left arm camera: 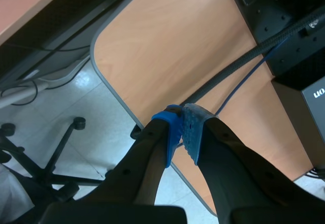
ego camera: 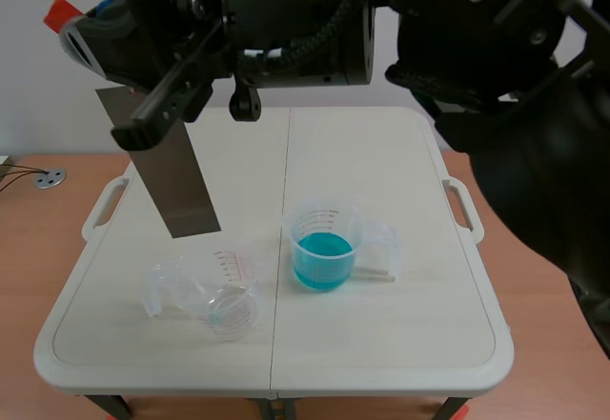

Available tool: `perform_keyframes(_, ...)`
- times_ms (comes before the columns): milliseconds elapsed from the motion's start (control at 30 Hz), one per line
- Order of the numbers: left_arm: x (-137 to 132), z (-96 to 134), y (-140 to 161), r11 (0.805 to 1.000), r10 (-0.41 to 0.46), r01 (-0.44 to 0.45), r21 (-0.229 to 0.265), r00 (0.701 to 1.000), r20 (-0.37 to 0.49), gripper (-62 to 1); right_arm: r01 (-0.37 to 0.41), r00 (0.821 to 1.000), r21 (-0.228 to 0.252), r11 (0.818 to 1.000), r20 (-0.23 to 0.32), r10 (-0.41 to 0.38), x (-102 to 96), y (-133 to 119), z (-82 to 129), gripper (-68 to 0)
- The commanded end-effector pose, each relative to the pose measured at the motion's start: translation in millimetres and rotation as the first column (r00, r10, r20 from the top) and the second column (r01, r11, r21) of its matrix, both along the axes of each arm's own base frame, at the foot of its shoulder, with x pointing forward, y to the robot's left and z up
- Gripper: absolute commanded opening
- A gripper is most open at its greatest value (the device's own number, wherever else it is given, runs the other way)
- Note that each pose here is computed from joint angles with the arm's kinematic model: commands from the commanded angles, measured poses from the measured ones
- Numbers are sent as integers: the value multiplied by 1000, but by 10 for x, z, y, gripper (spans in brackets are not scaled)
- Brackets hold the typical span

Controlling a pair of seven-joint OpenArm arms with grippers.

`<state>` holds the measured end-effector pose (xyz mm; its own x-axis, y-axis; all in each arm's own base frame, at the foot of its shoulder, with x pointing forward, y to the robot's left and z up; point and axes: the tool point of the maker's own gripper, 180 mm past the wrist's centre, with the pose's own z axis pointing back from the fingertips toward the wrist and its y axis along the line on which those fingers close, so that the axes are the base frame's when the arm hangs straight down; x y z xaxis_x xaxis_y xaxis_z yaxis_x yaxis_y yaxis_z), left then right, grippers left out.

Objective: Hold the metal plate by the orange handle, dip it into the blue solution, take it out and point at it, then put the plate back in the beaker on the left.
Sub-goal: 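Put the plate into the left beaker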

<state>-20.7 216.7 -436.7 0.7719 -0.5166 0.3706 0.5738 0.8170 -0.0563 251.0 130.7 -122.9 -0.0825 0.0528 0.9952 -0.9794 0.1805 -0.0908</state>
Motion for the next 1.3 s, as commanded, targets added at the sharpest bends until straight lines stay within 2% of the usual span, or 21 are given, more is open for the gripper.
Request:
perform_keyframes(0,18,23,-21,1000,4,-3,-9,1000,9,-593,-11,1000,36,999,26,10,-14,28,133,-662)
perform_keyframes(433,18,23,-21,1000,3,-3,-9,1000,9,-593,7,1000,49,999,-22,-6,70,84,51,-662)
perform_keyframes(700,18,23,-21,1000,4,-3,-9,1000,9,-593,20,999,27,999,-43,-19,123,77,-53,-662)
perform_keyframes(1000,19,23,-21,1000,4,-4,-9,1000,10,-593,41,998,-14,999,-36,-42,171,65,-168,-662)
perform_keyframes(1267,19,25,-23,1000,4,-4,-10,1000,11,-593,69,994,-28,997,-82,-71,220,48,-300,-662)
